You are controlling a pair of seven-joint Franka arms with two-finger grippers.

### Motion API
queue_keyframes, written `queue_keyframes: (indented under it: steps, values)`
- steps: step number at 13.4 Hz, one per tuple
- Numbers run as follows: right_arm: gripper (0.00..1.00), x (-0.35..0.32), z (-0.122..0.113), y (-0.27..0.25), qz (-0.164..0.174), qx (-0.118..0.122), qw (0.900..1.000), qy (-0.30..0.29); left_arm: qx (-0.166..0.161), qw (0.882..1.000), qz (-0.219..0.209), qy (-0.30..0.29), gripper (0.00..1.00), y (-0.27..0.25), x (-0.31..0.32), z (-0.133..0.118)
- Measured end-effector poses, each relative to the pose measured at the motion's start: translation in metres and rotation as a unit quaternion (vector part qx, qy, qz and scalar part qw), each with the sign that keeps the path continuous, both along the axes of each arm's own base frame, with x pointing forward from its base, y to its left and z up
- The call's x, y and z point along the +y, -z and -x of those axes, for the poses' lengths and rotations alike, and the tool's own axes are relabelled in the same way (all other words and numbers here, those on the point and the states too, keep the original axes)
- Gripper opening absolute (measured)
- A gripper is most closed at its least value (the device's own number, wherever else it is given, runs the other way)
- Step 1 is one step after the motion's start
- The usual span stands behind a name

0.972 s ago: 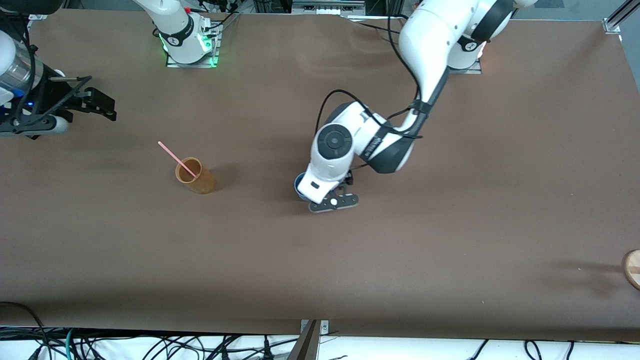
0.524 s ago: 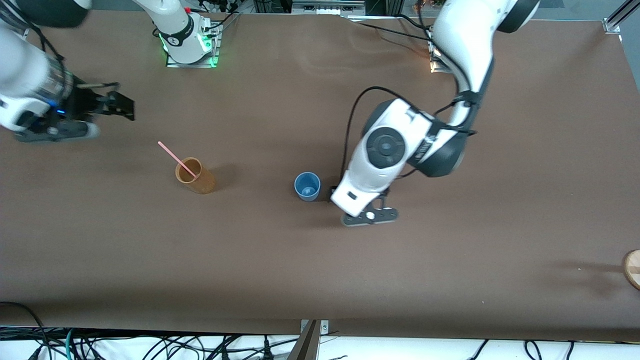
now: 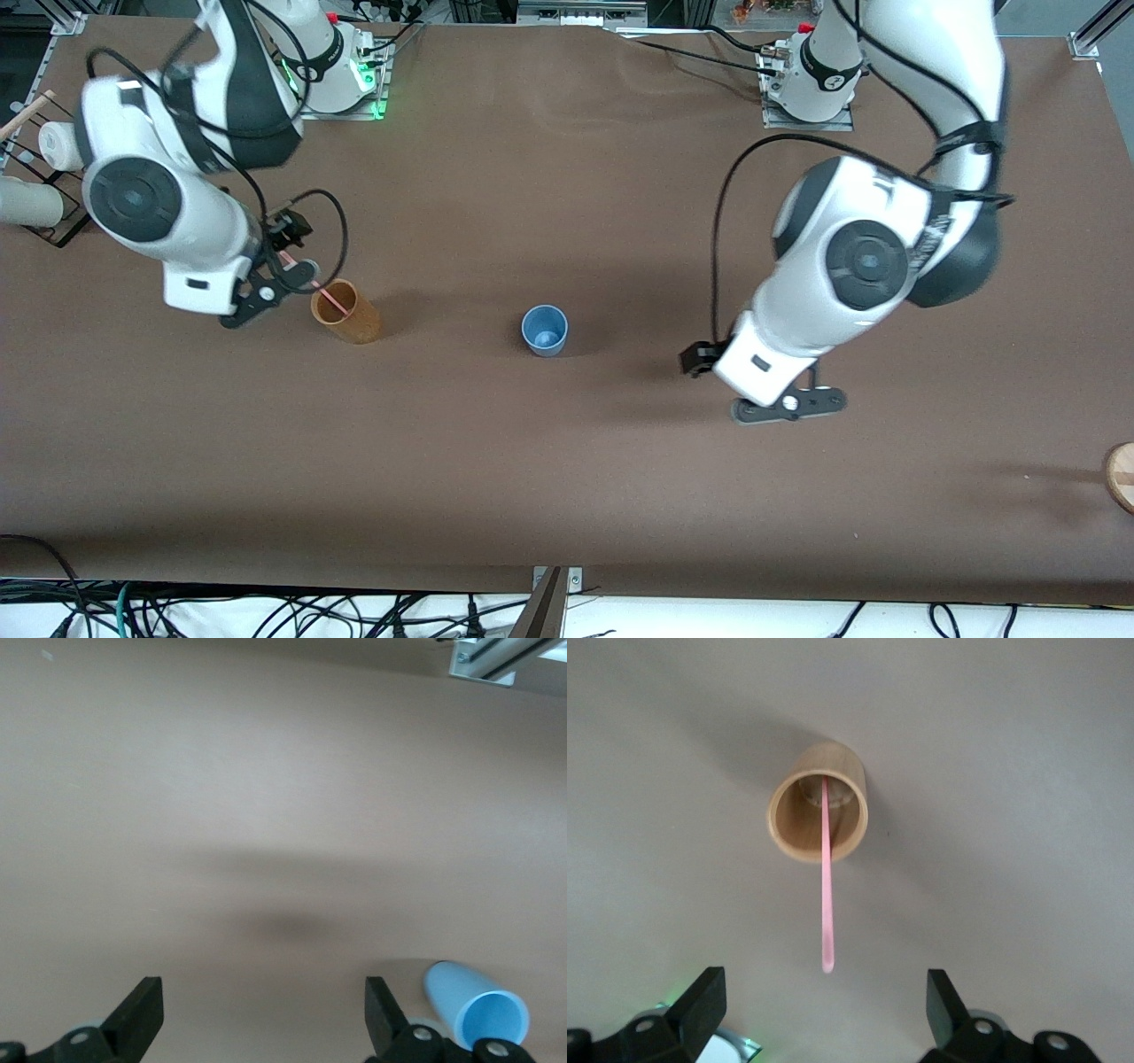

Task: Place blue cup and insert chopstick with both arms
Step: 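Withdraw the left gripper while the right gripper reaches the pink chopstick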

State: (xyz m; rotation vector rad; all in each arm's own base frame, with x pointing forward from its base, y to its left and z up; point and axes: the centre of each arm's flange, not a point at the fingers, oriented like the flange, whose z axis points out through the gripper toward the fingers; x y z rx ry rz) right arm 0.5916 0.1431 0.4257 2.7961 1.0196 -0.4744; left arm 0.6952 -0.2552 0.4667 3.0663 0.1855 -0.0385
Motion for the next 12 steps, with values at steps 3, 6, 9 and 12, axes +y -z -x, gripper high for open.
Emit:
queue_keyframes:
  steps: [3, 6, 9, 12]
  values:
    - [1.00, 0.001, 0.002, 0.049, 0.002, 0.012, 1.000, -0.018, 0.007, 0.999, -0.003, 0.045, 1.00, -0.029, 0.081, -0.008]
    - [0.87, -0.001, 0.013, 0.086, 0.005, 0.014, 0.999, -0.029, 0.011, 0.998, -0.002, 0.059, 1.00, -0.052, 0.156, -0.009]
    - [0.70, -0.005, 0.028, 0.114, 0.007, 0.028, 0.999, -0.033, 0.015, 0.999, -0.003, 0.034, 1.00, -0.065, 0.214, -0.003]
    - [0.37, -0.008, 0.030, 0.117, 0.009, 0.031, 0.999, -0.031, 0.014, 1.000, -0.004, 0.013, 1.00, -0.080, 0.246, 0.011]
